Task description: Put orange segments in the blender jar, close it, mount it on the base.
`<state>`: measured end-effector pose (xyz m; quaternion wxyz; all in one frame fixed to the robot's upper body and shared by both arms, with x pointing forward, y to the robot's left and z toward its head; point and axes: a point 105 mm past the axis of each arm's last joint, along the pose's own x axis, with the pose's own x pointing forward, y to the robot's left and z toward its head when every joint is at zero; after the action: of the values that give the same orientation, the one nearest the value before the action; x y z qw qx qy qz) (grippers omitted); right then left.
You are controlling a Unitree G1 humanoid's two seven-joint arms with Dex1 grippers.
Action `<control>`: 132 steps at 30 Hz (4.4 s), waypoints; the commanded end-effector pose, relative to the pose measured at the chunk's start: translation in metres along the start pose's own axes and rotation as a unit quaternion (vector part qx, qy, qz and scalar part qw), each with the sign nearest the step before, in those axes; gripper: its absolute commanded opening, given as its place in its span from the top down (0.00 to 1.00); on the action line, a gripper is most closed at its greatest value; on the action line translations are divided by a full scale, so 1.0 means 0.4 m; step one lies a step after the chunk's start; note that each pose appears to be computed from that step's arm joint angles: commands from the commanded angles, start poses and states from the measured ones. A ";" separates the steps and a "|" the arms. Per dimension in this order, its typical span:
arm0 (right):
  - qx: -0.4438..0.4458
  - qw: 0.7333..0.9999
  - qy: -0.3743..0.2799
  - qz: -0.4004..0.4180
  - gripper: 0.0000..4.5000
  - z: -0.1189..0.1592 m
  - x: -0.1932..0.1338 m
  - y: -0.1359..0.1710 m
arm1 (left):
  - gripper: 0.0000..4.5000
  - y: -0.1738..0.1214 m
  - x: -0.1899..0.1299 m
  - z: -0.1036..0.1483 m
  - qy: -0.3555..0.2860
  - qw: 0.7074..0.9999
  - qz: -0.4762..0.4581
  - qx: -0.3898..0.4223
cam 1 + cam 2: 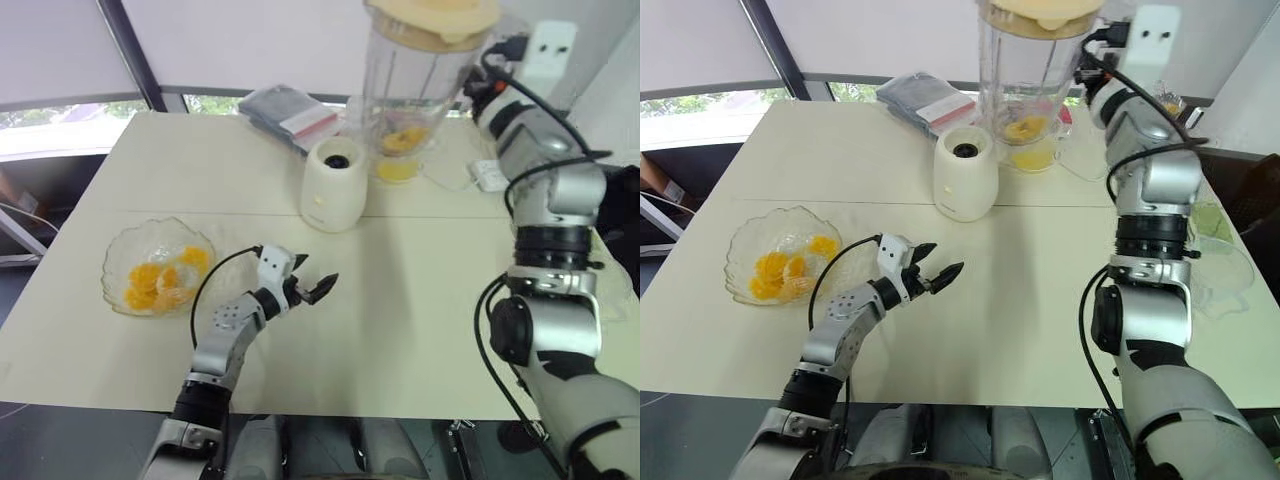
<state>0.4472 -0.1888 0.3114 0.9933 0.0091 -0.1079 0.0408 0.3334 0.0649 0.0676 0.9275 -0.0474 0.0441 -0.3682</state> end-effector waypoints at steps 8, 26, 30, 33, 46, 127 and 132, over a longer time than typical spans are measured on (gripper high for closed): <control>0.006 0.998 -0.067 0.005 0.80 0.100 0.054 0.104 | 0.01 0.035 -0.019 0.036 -0.024 0.998 0.047 0.020; 0.022 0.999 -0.044 0.001 0.80 0.033 0.080 0.147 | 0.01 0.027 -0.053 0.026 -0.011 0.998 0.062 0.025; 0.025 0.999 -0.041 0.008 0.80 0.029 0.083 0.163 | 0.01 0.026 -0.058 0.025 -0.010 0.998 0.065 0.025; 0.025 0.999 -0.037 0.011 0.80 0.020 0.086 0.170 | 0.01 0.025 -0.062 0.024 -0.009 0.997 0.069 0.024; 0.004 1.000 -0.027 0.013 0.80 -0.005 0.094 0.154 | 0.01 0.025 -0.073 0.017 -0.006 0.997 0.081 0.020; -0.044 0.997 0.051 0.042 0.14 -0.110 0.090 0.134 | 0.00 0.002 -0.047 0.006 -0.007 0.997 0.073 0.014; -0.058 0.997 0.043 0.031 0.14 -0.104 0.080 0.107 | 0.00 0.002 -0.048 0.004 -0.006 0.997 0.072 0.015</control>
<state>0.4870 -0.1375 0.2563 0.9958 -0.0436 -0.0329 0.0731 0.3209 0.0826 0.0633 0.9540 -0.0375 0.0524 -0.2927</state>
